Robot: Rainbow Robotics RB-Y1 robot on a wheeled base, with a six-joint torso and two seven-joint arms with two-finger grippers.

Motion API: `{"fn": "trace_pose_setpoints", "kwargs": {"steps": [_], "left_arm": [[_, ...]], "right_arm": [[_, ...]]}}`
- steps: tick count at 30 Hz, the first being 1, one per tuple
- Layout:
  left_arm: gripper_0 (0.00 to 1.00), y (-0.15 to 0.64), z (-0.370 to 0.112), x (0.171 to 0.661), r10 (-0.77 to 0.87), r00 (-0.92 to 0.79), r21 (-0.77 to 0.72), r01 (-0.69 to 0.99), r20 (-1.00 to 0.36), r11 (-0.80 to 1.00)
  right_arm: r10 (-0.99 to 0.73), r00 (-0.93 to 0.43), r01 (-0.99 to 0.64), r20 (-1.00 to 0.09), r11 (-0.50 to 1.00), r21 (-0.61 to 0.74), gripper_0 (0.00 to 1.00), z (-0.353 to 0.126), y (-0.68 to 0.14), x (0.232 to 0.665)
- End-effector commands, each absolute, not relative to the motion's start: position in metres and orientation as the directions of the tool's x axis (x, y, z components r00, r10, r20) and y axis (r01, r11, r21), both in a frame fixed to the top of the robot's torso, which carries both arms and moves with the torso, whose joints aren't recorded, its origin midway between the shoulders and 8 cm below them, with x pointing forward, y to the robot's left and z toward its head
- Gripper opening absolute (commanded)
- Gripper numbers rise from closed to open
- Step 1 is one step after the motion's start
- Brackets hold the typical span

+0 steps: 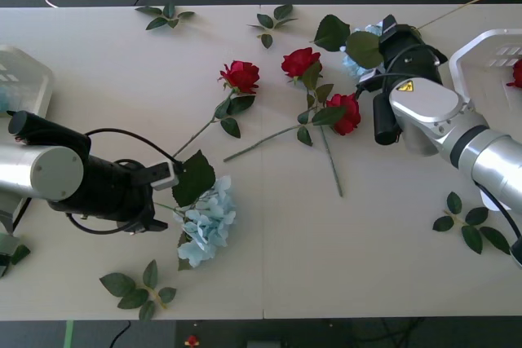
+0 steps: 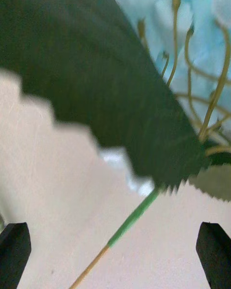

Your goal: Place the red flowers into the right box and the blue flowers into the left box. If a person shows an open palm, hand one flower to the person first, then continue sorting.

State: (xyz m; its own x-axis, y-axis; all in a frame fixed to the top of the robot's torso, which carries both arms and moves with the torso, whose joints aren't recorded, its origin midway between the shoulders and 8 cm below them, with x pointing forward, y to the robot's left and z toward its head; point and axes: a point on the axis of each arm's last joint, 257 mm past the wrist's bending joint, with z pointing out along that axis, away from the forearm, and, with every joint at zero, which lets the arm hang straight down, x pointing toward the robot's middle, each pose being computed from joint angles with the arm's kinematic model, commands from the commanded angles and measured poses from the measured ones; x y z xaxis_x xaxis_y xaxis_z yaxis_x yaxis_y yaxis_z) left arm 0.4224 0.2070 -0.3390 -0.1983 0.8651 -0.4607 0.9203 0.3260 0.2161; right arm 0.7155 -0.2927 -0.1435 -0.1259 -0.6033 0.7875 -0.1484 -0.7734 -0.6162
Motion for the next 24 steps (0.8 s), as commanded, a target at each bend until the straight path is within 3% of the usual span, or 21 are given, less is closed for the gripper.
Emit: {"fn": "trace_pose_setpoints", "kwargs": {"steps": [1, 15, 24], "left_arm": [[1.00, 0.228, -0.334, 0.420, 0.913, -0.093, 0.295, 0.929, -0.397, 0.223], [1.00, 0.237, -0.348, 0.421, 0.917, -0.107, 0.334, 0.910, -0.384, 0.246], [1.00, 0.225, -0.352, 0.427, 0.920, -0.072, 0.377, 0.898, -0.385, 0.227]], "right_arm": [[-0.629, -0.144, -0.102, 0.764, -0.759, -0.644, 1.00, -0.109, -0.271, 0.732], [-0.620, -0.179, -0.145, 0.764, -0.752, -0.643, 1.00, -0.102, -0.298, 0.737], [-0.709, -0.189, -0.218, 0.679, -0.644, -0.733, 1.00, -0.126, -0.322, 0.733]]}}
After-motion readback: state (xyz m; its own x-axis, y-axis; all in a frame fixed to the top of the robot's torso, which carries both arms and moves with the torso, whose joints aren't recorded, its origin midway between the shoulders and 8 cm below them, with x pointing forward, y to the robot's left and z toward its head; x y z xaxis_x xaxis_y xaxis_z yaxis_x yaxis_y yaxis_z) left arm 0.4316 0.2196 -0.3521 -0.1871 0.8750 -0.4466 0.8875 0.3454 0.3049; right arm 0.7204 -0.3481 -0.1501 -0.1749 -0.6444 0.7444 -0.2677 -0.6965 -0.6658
